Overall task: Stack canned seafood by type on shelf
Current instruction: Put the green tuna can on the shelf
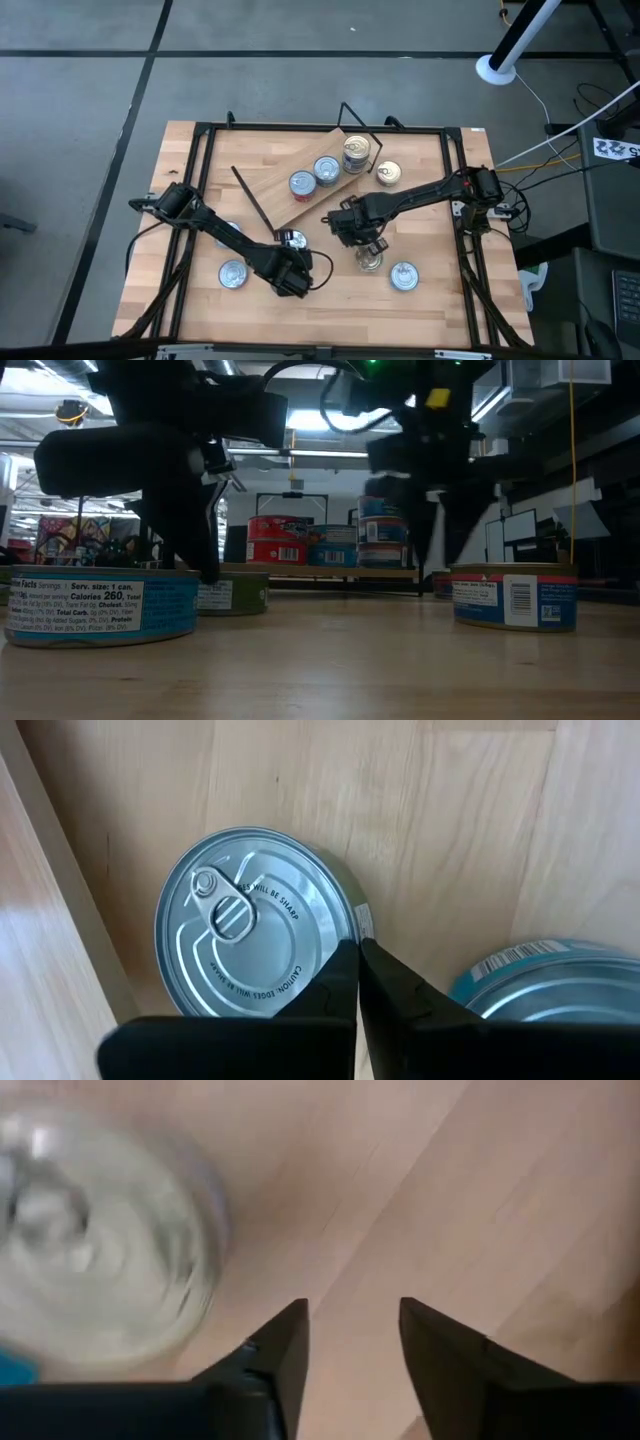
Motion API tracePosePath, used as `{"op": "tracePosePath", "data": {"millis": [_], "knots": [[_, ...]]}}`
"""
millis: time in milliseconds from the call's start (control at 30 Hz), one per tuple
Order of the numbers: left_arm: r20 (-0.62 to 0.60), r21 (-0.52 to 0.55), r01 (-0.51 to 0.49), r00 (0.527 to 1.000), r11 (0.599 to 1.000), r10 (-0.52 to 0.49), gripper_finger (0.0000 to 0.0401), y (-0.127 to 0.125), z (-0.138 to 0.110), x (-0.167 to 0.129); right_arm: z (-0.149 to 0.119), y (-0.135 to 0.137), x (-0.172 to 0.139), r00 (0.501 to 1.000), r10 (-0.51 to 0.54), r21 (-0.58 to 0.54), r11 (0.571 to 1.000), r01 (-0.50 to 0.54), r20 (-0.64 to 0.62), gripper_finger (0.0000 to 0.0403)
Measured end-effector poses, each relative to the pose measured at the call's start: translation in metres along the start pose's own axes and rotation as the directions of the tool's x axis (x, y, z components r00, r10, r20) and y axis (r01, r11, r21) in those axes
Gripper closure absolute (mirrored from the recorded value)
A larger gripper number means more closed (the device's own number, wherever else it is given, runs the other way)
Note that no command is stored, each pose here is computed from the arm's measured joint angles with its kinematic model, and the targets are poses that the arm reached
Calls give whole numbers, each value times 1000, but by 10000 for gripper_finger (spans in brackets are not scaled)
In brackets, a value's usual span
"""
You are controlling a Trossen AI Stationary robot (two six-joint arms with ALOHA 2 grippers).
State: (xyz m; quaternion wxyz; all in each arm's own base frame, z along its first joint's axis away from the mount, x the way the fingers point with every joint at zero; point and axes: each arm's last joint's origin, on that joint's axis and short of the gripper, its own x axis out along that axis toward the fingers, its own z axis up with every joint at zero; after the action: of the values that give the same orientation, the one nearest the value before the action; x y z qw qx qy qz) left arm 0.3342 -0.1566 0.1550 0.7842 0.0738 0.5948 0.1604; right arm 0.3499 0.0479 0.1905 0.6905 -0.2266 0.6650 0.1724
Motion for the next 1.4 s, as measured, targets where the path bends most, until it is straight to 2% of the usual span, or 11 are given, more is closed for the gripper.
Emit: {"op": "tracePosePath", "data": {"millis": [133, 333, 433, 533, 667, 733, 867, 1033, 1400], "knots": [[1, -26, 0, 1000, 1000, 0, 400, 0, 0, 0, -9, 4, -5, 998, 29, -16, 999, -30, -60, 286], [4, -62, -1, 1000, 998, 1, 400, 0, 0, 0, -39, 6, -33, 1000, 5, 22, 1000, -6, 27, 327], [6, -81, 0, 1000, 997, 1, 400, 0, 1, 0, -62, 7, -42, 988, -40, 79, 996, 29, 147, 342], [8, -114, 1, 1000, 993, 0, 400, 0, 1, 0, -78, 13, -37, 939, -89, 112, 992, 54, 332, 352], [9, -130, 0, 1000, 991, 1, 401, 0, 1, 0, -83, 19, -21, 816, -168, 134, 985, 111, 553, 356], [11, -136, 1, 1000, 991, 0, 401, 0, 1, 0, -82, 19, -12, 756, -200, 149, 979, 137, 623, 356], [24, -143, 11, 1000, 990, -8, 401, 0, 3, 0, -76, 16, -3, 668, -249, 199, 968, 152, 702, 356], [28, -150, 16, 1000, 989, -12, 401, 0, 4, 1, -68, 12, -1, 630, -267, 210, 964, 165, 729, 356], [49, -159, 32, 998, 987, -24, 401, -1, 7, 1, -65, 10, -6, 586, -286, 220, 958, 184, 758, 356]]}}
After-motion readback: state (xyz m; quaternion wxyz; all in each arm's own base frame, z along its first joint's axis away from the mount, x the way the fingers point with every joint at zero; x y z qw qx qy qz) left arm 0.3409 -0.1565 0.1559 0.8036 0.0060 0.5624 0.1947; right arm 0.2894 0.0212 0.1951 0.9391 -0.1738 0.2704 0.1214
